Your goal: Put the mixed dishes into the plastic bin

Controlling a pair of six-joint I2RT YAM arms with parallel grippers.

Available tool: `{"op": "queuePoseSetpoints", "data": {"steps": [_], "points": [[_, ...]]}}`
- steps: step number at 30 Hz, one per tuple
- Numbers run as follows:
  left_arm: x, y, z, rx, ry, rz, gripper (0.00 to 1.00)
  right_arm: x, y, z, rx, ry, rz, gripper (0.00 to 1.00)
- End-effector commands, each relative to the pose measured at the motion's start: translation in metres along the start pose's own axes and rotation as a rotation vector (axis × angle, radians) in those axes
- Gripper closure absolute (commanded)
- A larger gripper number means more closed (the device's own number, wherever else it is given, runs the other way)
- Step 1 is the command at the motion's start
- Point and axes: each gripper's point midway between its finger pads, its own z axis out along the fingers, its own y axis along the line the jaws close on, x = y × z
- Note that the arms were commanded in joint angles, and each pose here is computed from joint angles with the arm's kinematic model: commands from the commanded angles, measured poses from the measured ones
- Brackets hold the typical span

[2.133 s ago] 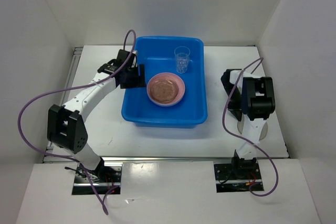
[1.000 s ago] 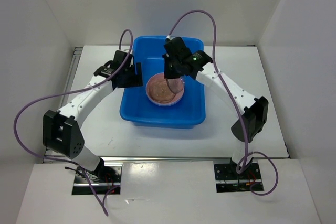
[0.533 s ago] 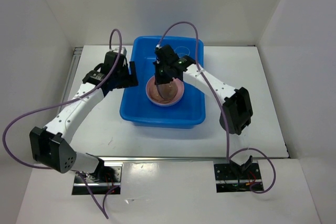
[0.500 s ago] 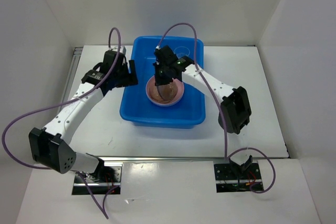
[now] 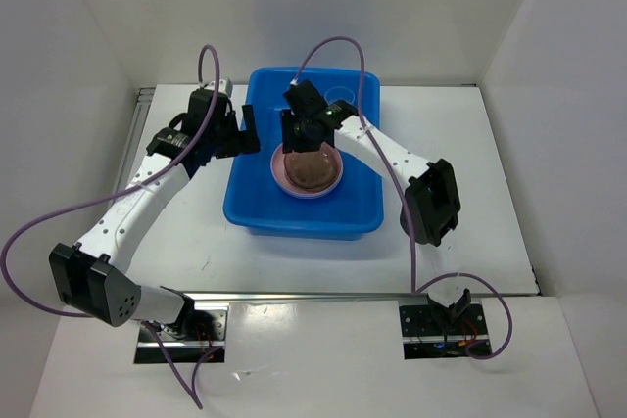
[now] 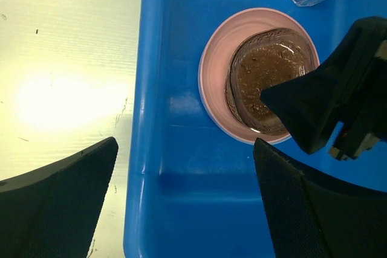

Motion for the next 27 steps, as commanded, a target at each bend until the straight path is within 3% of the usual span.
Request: {"op": "queuePoseSetpoints", "data": {"steps": [1, 3, 5, 6, 7, 8, 9, 10, 11, 12, 15, 17, 21, 24, 27], "points": [[-0.014, 0.001, 0.000, -0.010, -0.036, 0.020, 0.00, -0.056, 0.027, -0.068, -0.085, -0.177, 0.007, 0.49], [-0.013, 0.007, 0.004, -0.040, -0.037, 0.031, 0.00, -0.072, 0.027, -0.094, -0.089, -0.248, 0.016, 0.45], [-0.009, 0.013, 0.014, -0.076, -0.020, 0.060, 0.00, -0.087, 0.019, -0.139, -0.079, -0.356, 0.036, 0.33], [-0.006, 0.019, 0.017, -0.108, -0.005, 0.065, 0.00, -0.078, 0.011, -0.138, -0.065, -0.368, 0.052, 0.28], [-0.001, 0.020, 0.020, -0.115, 0.013, 0.069, 0.00, -0.088, -0.001, -0.180, -0.079, -0.460, 0.094, 0.24], [0.003, 0.023, 0.023, -0.132, 0.029, 0.074, 0.00, -0.087, -0.014, -0.192, -0.075, -0.494, 0.164, 0.24], [0.003, 0.023, 0.023, -0.132, 0.029, 0.074, 0.00, -0.066, -0.058, -0.175, 0.002, -0.462, 0.227, 0.24], [-0.001, 0.024, 0.018, -0.136, 0.010, 0.062, 0.00, -0.066, -0.076, -0.185, -0.004, -0.499, 0.283, 0.24], [-0.003, 0.024, 0.015, -0.132, 0.000, 0.060, 0.00, -0.064, -0.093, -0.224, -0.031, -0.576, 0.350, 0.26], [-0.007, 0.023, 0.010, -0.126, -0.013, 0.057, 0.00, -0.041, -0.136, -0.214, 0.052, -0.551, 0.397, 0.26], [-0.015, 0.023, -0.015, -0.098, -0.083, 0.041, 0.00, -0.011, -0.175, -0.259, 0.133, -0.656, 0.463, 0.26], [-0.026, 0.028, -0.039, -0.101, -0.153, 0.017, 0.00, 0.008, -0.187, -0.275, 0.165, -0.702, 0.502, 0.21], [-0.020, 0.047, -0.065, -0.150, -0.217, -0.028, 0.00, 0.040, -0.195, -0.347, 0.097, -0.920, 0.605, 0.18], [-0.002, 0.059, -0.075, -0.169, -0.216, -0.052, 0.00, 0.061, -0.202, -0.355, 0.094, -0.935, 0.648, 0.00], [0.014, 0.070, -0.078, -0.198, -0.211, -0.071, 0.00, 0.076, -0.207, -0.363, 0.098, -0.948, 0.685, 0.00]]}}
